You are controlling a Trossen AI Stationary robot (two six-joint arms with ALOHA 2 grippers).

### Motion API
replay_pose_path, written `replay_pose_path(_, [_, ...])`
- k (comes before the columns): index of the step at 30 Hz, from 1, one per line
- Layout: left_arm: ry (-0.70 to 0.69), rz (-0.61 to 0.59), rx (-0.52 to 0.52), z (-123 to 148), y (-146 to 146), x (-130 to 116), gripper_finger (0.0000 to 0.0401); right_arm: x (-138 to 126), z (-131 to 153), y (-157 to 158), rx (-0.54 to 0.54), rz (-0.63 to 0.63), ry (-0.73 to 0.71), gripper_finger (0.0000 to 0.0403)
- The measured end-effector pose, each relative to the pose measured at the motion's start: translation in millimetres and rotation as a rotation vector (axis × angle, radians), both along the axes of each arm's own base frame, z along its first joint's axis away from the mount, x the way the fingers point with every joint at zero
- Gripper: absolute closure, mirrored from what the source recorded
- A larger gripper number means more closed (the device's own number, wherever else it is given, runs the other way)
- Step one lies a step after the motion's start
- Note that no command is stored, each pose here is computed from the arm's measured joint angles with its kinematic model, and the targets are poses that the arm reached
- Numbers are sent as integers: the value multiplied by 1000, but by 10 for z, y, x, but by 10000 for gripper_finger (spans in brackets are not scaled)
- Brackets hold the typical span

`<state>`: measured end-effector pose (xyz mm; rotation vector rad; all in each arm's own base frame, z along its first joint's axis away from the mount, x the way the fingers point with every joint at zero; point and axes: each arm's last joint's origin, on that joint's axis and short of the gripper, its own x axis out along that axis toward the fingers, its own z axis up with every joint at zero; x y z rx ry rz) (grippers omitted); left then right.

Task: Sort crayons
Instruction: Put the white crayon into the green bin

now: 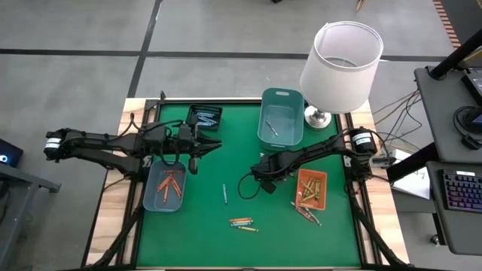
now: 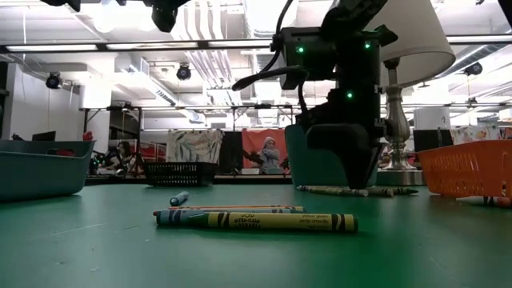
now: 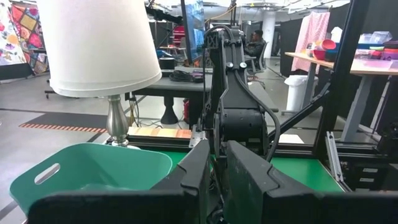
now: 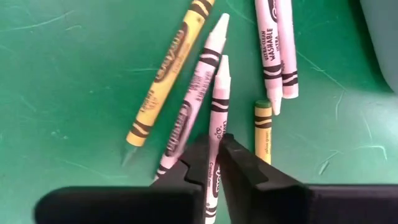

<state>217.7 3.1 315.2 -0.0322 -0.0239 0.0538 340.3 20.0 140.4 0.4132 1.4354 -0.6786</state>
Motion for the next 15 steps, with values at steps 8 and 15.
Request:
replay_pose_path(8, [-2,-1,-29,0,0,0,362,-4,11,-1,-3,0,-2,391])
replay_pose_path(15, [0,-17,-58,-3,-31,0,362,-64,208,-2,-3,1,-33,392])
